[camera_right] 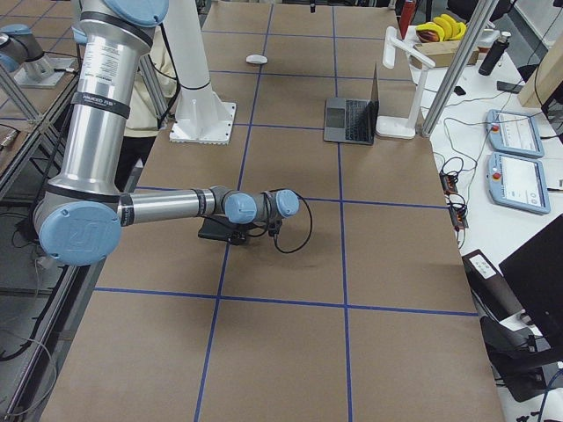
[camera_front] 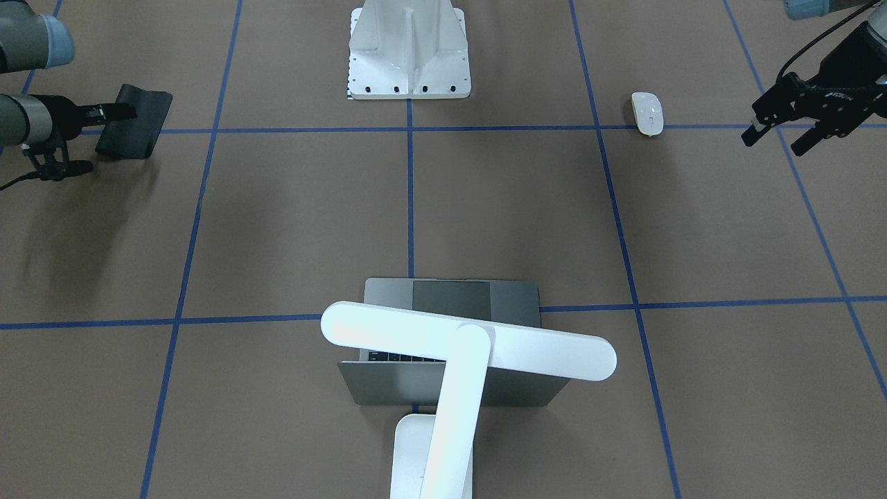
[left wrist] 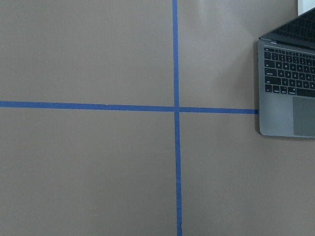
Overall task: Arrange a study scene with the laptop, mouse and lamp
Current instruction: 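Lower the right gripper and grasp the black mouse pad edge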
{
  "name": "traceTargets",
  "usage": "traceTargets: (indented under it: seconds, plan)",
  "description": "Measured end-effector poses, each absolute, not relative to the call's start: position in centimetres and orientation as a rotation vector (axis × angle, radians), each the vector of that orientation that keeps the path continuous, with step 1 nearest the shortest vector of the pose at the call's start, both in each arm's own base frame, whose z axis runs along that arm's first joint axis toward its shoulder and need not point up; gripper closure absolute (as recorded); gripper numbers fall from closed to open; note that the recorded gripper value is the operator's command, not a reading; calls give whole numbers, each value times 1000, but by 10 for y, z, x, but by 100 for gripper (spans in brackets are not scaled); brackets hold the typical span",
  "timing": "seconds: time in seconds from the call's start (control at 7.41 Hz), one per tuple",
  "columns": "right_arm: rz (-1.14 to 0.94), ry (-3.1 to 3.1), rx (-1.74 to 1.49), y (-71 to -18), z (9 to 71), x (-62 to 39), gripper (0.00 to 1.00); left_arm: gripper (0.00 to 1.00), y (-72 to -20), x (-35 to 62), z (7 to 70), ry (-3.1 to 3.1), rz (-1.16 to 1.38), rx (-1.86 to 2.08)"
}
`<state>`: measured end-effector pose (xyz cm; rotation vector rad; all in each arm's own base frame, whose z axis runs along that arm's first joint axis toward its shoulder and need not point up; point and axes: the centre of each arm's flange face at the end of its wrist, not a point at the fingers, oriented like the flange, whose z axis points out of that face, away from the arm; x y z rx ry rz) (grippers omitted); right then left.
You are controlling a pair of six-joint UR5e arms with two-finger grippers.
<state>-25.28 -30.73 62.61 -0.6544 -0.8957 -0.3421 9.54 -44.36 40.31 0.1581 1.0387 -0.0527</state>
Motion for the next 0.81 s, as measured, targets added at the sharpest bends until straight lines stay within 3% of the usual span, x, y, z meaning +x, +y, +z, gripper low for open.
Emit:
traceTargets:
  seconds: [0.4,0.54,0.68,0.81]
  plan:
    - [-383,-770,-648,-289,633,-272,0,0,-444,88,405,1036,-61,167]
    - [-397,-734,-644,-282,639,-272,23,0,-444,86,405,1036,-64,169]
    - [-407,-710,-640,-278,642,-272,67,0,-445,84,405,1039,-67,170]
    - [-410,-699,-639,-276,640,-272,100,0,-445,82,404,1042,-68,170]
